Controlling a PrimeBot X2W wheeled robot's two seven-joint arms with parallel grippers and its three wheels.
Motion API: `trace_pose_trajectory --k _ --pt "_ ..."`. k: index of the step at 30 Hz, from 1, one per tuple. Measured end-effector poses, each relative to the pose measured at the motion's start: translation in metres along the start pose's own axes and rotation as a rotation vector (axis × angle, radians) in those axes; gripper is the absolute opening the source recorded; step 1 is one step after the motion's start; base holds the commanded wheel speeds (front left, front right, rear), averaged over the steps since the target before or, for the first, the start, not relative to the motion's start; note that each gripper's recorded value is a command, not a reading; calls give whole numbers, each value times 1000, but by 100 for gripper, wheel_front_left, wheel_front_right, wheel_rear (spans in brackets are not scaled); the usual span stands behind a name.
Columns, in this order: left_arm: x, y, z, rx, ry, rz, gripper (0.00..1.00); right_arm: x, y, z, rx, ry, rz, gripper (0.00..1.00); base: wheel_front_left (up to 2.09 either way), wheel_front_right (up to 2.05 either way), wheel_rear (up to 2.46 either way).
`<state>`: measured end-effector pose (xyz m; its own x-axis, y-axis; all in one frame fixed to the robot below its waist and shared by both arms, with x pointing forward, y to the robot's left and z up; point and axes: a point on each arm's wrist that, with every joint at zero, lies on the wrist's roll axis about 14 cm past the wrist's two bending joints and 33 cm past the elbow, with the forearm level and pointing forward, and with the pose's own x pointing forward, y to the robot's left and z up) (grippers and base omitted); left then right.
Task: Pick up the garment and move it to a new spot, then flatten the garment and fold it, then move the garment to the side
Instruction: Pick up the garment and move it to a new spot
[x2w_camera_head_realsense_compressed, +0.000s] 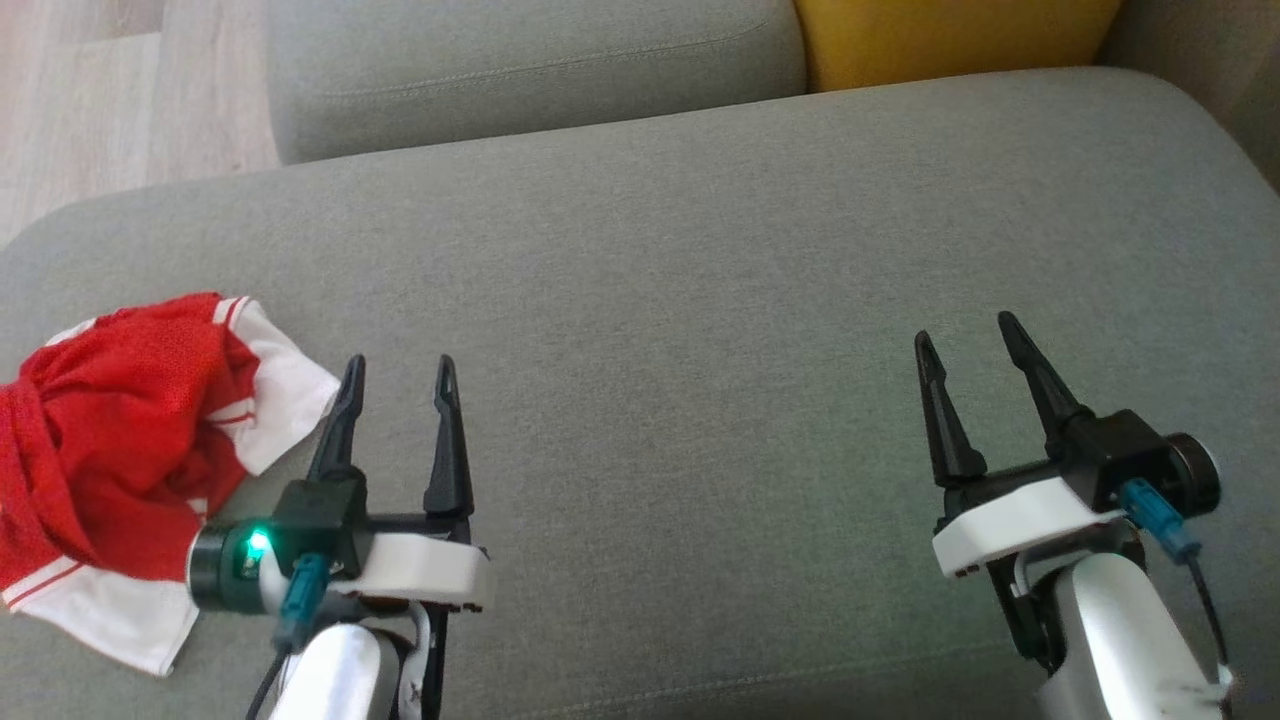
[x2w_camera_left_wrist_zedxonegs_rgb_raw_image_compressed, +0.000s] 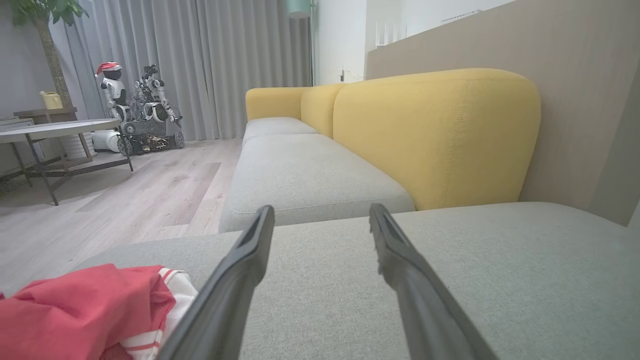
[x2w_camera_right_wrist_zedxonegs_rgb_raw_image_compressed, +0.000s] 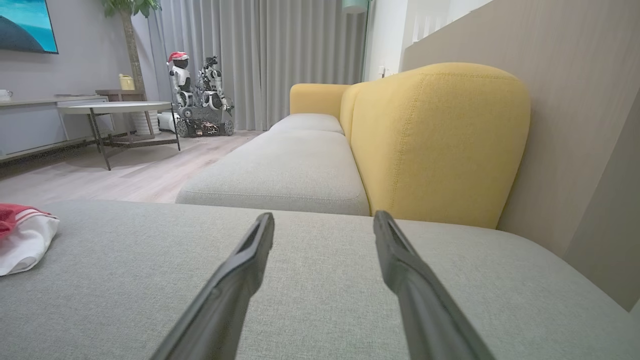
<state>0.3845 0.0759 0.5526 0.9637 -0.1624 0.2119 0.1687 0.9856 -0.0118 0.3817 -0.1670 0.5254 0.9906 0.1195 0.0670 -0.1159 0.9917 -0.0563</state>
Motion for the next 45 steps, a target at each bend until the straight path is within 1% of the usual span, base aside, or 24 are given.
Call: trace_pose_trajectory --k 7,14,21,22,31,35,45 --pt "-5 20 0 12 2 58 100 9 20 -1 3 2 60 100 0 0 0" --pt "-19 53 6 39 -9 160 100 21 59 1 7 -6 178 100 0 0 0" --pt "-52 91 5 62 12 291 100 30 106 4 21 -15 312 100 0 0 0" --pt "-61 100 7 75 12 324 100 31 119 5 26 -19 347 100 0 0 0" --pt "-95 128 15 93 5 440 100 33 162 9 35 -27 471 100 0 0 0" --pt "-103 141 21 102 -8 487 100 29 172 6 44 -16 498 100 0 0 0" --pt "-119 150 17 99 9 536 100 27 180 6 53 -14 523 100 0 0 0"
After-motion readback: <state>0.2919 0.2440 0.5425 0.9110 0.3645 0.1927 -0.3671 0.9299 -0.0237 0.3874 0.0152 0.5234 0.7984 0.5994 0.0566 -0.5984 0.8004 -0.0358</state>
